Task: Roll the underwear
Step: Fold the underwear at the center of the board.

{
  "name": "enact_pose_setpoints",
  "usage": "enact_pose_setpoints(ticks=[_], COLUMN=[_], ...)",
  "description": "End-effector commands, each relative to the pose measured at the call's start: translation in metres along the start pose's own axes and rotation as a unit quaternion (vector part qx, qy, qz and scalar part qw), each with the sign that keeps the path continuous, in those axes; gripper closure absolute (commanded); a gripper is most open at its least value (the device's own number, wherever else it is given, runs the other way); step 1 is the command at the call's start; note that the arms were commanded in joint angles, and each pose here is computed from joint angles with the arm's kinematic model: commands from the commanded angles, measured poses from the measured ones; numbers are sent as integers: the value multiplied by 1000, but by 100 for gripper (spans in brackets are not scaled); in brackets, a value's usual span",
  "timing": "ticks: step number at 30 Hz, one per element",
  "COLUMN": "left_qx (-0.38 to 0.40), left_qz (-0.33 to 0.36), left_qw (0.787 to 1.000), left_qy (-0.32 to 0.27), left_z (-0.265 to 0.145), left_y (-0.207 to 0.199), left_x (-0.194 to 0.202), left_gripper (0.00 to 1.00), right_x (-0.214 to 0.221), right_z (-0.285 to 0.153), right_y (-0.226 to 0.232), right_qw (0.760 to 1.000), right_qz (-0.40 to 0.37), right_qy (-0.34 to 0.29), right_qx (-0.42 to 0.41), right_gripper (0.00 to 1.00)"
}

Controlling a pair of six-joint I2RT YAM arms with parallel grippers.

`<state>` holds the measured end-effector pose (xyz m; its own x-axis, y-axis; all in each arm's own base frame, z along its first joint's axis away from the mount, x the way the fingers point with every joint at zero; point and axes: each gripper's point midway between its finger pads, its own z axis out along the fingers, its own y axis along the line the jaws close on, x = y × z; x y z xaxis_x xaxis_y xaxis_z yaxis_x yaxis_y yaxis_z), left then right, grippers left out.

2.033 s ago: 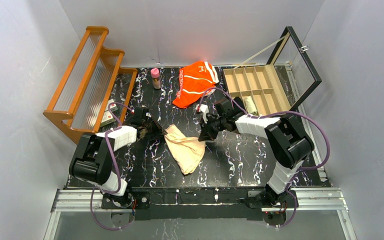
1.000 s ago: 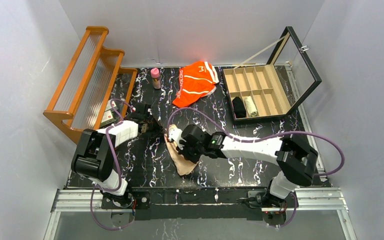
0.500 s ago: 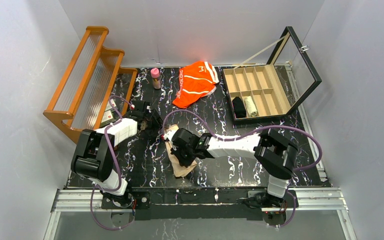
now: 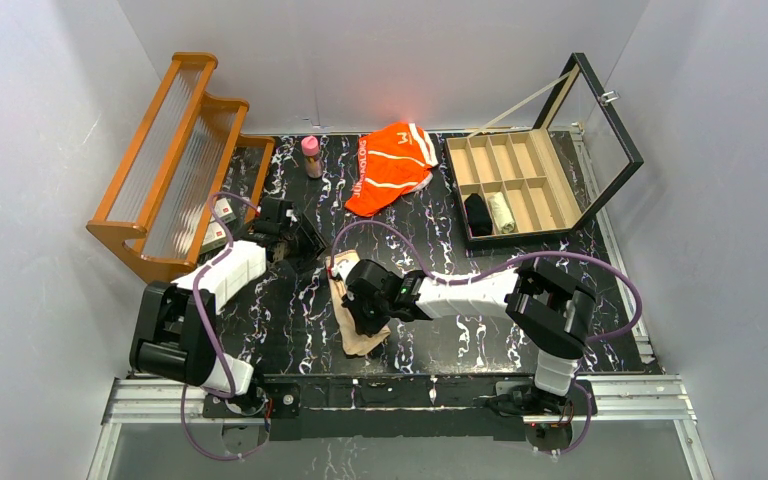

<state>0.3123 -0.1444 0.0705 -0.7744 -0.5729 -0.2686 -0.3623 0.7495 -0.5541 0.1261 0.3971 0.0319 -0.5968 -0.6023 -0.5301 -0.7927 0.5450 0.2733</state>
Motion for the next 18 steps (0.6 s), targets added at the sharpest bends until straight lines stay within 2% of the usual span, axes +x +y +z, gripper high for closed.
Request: enact_pose_setpoints(ticks=[1,8,18], left_qx=[3,6,0], left_qz=[-20,-28,-28], left_qw=[999,998,997], left_qy=[49,57,74], left_z=[2,10,21], left_y=[6,10,14], left_x=[21,27,31], left_gripper=[52,57,78], right_x=[-14,-13,-12], right_z=[-7,-8,-5], right_y=[10,9,9], right_qw=[999,999,1000], right_qz=[2,3,1], right_qy=[-29,-31,-24], right_qx=[-16,-13,-12], right_gripper=[99,99,99])
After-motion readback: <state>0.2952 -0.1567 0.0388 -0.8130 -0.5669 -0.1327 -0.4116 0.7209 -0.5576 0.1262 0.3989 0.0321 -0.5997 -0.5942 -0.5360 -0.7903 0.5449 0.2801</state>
